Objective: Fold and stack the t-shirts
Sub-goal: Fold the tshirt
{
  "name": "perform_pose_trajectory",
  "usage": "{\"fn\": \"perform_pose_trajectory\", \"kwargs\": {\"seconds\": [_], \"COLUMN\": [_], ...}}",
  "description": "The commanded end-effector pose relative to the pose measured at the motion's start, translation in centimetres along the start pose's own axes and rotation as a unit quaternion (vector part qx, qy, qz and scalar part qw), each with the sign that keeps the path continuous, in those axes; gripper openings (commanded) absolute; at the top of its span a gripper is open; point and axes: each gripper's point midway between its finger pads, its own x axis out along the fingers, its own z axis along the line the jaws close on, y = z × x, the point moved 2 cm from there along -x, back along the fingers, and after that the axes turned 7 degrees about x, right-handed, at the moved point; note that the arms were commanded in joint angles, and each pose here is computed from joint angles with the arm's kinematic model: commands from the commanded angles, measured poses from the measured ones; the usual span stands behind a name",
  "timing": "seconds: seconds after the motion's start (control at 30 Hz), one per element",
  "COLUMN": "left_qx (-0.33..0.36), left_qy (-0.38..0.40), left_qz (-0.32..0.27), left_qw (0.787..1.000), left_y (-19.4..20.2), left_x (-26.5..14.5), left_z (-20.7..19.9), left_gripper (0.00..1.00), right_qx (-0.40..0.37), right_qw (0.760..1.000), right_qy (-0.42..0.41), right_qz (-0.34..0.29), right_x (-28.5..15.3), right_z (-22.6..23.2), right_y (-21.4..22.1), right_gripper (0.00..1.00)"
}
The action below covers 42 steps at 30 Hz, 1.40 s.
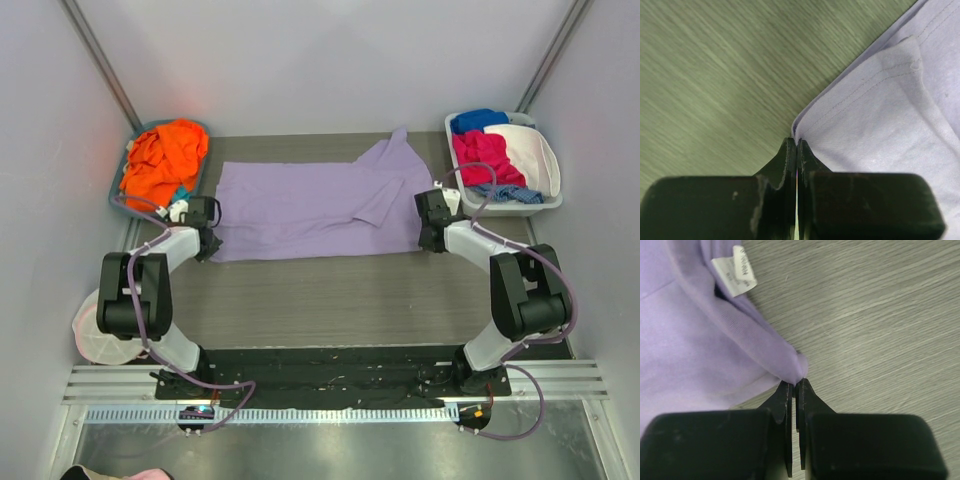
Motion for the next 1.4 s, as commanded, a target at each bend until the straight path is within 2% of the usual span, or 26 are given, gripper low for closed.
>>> {"fn": "perform_pose_trajectory", "kwargs": {"seconds": [0.0, 0.3, 0.6, 1.0, 1.37], "left_qx": [-0.010, -0.014, -0.019, -0.028, -0.039], "left_qy": [-0.031, -0.036, -0.050, -0.085, -0.093], "left_qz": [-0.027, -0.034, -0.028, -0.017, -0.011], "left_qw": [0.999, 0.999, 0.998, 0.996, 0.995], "left_y": [-1.3, -2.0, -1.6, 0.3, 1.9], "left_x": [-1.4, -3.2, -3.4, -3.8, -4.6], "left_z": [1.9, 3.3, 4.8, 6.8, 8.2], "left_gripper": [0.00, 0.00, 0.00, 0.00, 0.00], "right_qx": [0.025, 0.086, 0.080, 0.113, 0.157], "right_qw": [0.998, 0.989, 0.988, 0.987, 0.987], "right_qy": [0.042, 0.107, 0.127, 0.109, 0.036], "right_qz": [-0.047, -0.059, -0.038, -0.020, 0.013], "right_x": [-1.3, -2.3, -2.3, -4.2, -7.5], "right_z": [-2.0, -6.8, -7.8, -8.8, -7.9], "right_y": [-2.4, -3.6, -2.6, 0.4, 2.2], "right_gripper": [0.01, 0.01, 0.01, 0.01, 0.01]}}
